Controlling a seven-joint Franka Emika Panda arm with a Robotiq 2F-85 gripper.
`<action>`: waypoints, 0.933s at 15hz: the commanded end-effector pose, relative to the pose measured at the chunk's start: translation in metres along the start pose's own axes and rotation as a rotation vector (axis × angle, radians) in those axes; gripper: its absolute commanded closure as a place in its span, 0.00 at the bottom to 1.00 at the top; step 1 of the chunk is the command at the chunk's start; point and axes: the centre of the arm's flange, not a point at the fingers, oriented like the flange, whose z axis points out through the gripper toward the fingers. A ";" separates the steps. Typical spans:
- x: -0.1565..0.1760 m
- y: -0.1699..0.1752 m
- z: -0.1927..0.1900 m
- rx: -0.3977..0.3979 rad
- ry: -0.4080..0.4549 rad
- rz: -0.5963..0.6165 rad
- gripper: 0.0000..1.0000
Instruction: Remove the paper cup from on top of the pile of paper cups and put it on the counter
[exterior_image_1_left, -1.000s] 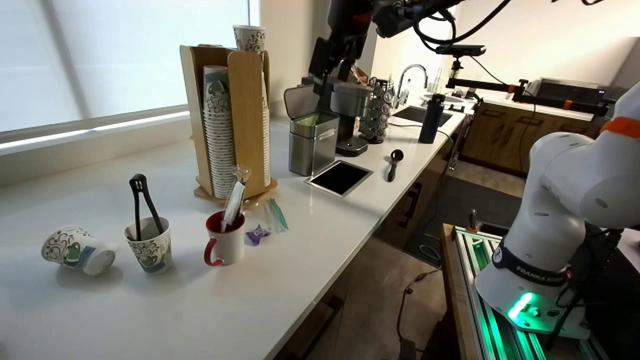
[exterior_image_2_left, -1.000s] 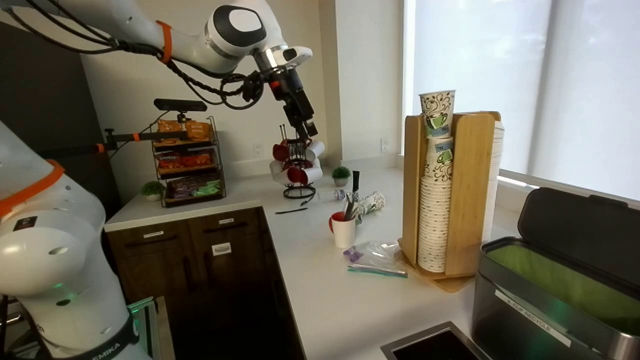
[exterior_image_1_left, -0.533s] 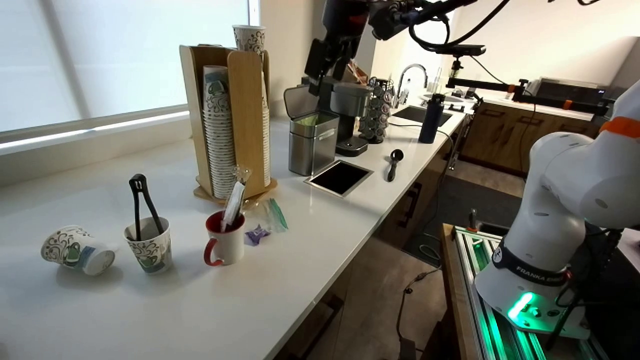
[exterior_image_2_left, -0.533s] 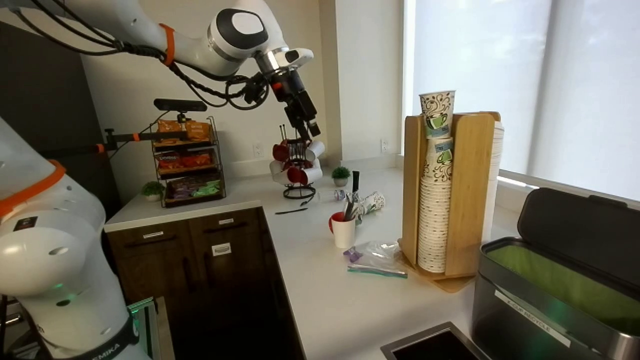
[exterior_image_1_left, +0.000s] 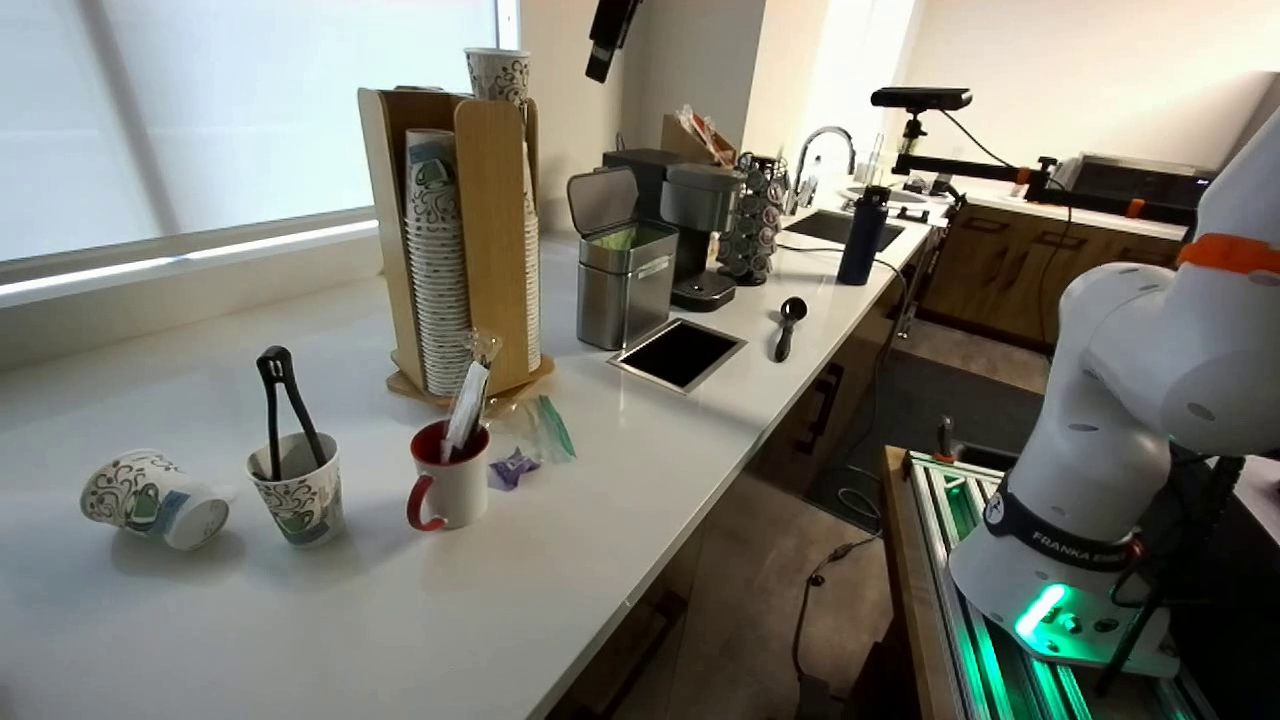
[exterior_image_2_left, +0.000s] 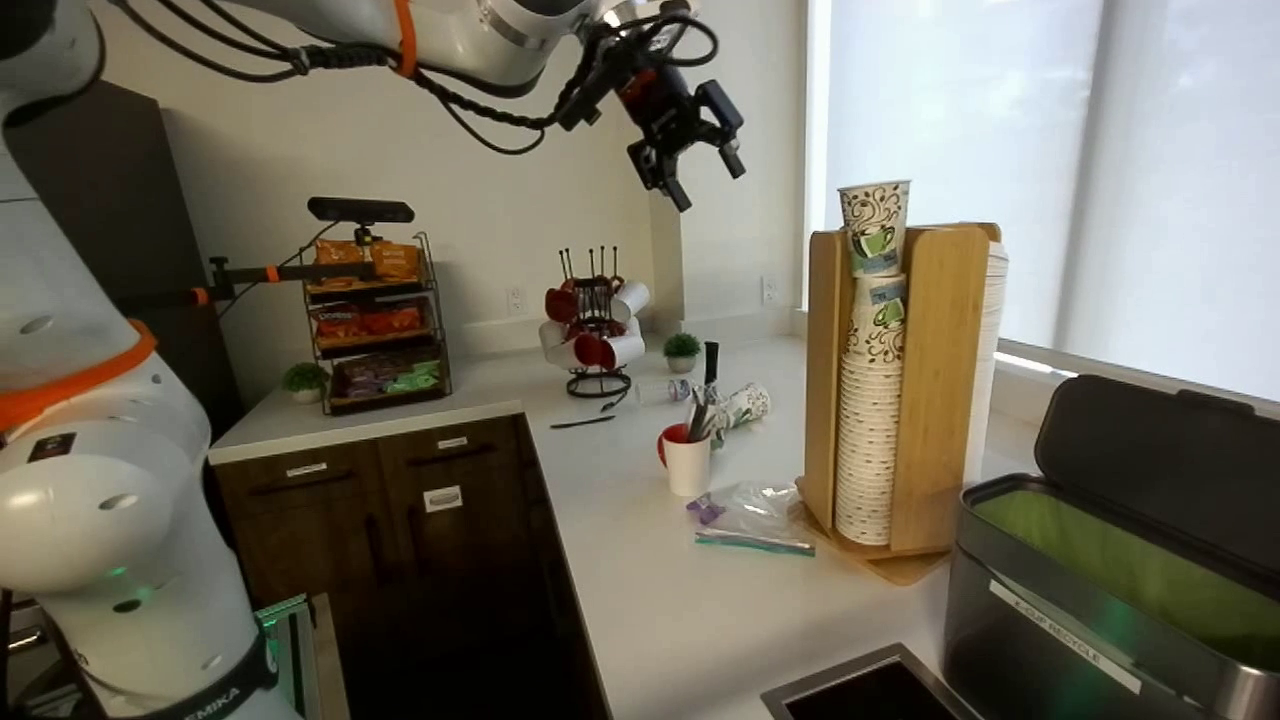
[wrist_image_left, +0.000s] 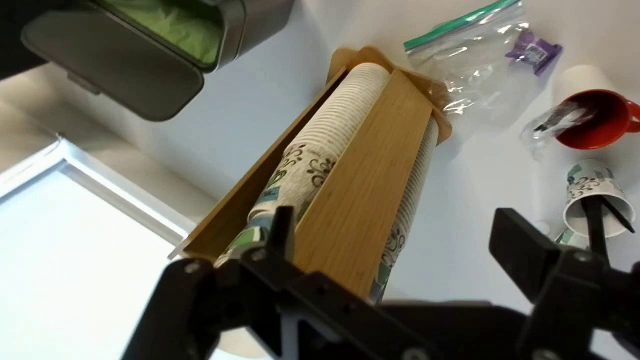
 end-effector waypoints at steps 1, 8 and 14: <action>0.048 0.063 0.006 -0.030 -0.017 -0.134 0.00; 0.031 0.055 0.010 -0.044 0.012 -0.076 0.00; 0.070 0.069 0.022 -0.070 0.009 -0.393 0.00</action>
